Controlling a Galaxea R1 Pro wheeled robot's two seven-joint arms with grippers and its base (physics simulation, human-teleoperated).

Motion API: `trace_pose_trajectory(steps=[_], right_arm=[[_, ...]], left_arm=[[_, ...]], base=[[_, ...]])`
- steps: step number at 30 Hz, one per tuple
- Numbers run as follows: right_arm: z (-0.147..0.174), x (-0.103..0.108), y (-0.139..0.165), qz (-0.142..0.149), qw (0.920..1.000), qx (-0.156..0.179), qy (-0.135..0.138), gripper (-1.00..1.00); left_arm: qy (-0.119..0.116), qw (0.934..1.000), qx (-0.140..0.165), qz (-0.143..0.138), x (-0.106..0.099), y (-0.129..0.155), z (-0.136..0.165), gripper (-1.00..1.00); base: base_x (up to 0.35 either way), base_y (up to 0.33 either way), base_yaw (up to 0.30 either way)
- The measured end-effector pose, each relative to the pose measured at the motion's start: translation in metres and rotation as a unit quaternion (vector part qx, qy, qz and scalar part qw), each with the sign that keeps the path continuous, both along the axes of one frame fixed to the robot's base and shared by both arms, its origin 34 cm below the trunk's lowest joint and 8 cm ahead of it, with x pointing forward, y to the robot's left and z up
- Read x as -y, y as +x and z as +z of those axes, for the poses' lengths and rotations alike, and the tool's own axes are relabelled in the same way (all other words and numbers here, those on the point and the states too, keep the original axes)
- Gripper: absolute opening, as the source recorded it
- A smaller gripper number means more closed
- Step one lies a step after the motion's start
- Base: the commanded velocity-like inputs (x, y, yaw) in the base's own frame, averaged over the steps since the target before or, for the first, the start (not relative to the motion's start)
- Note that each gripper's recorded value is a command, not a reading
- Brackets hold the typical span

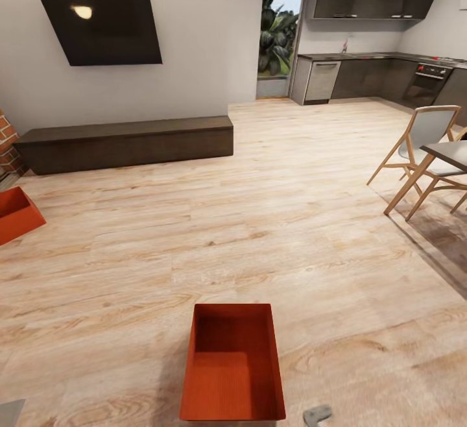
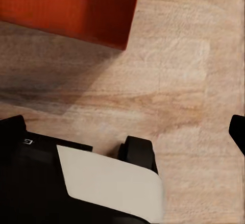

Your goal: Move the two storage containers from the living room to the garage. In the garage, place one container on the floor and stack the other container on top of it (either order is fine).

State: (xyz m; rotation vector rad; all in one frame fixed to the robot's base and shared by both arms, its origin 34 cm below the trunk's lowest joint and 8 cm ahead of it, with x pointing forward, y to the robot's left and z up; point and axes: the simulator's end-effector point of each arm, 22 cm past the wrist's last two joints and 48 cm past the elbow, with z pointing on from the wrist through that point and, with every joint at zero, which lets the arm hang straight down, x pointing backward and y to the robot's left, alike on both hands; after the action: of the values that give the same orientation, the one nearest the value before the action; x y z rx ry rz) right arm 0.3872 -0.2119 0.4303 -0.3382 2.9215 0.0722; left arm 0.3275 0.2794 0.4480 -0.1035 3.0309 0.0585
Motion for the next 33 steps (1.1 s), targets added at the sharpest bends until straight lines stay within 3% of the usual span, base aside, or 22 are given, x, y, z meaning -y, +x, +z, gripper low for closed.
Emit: trace_pose_trajectory(steps=[6, 8, 11, 19, 28, 33], right_arm=[[0.009, 0.002, 0.055, -0.003, 0.9997, 0.023, -0.008, 1.0], [0.019, 0.0, 0.095, -0.003, 0.9991, 0.042, -0.01, 1.0], [0.028, -0.001, 0.124, -0.006, 0.9981, 0.06, -0.012, 1.0], [0.053, 0.006, 0.192, -0.047, 0.9944, 0.093, -0.017, 1.0], [0.071, 0.006, 0.233, -0.079, 0.9885, 0.124, -0.039, 1.0], [0.07, 0.002, 0.231, -0.106, 0.9843, 0.135, -0.043, 1.0]], left_arm=[[-0.002, 0.9999, 0.013, 0.0, 0.001, 0.045, 0.004, 1.0], [-0.004, 0.9995, 0.032, 0.0, 0.003, 0.084, 0.01, 1.0], [-0.006, 0.999, 0.044, 0.0, 0.006, 0.112, 0.016, 1.0], [-0.014, 0.9964, 0.084, -0.002, 0.017, 0.19, 0.038, 1.0], [-0.048, 0.9933, 0.105, -0.008, 0.069, 0.267, 0.064, 1.0], [-0.07, 0.993, 0.093, -0.018, 0.108, 0.282, 0.062, 1.0]], base=[[0.0, 0.0, 0.0], [0.0, 0.0, 0.0], [0.0, 0.0, 0.0], [0.0, 0.0, 0.0], [0.0, 0.0, 0.0], [0.0, 0.0, 0.0]])
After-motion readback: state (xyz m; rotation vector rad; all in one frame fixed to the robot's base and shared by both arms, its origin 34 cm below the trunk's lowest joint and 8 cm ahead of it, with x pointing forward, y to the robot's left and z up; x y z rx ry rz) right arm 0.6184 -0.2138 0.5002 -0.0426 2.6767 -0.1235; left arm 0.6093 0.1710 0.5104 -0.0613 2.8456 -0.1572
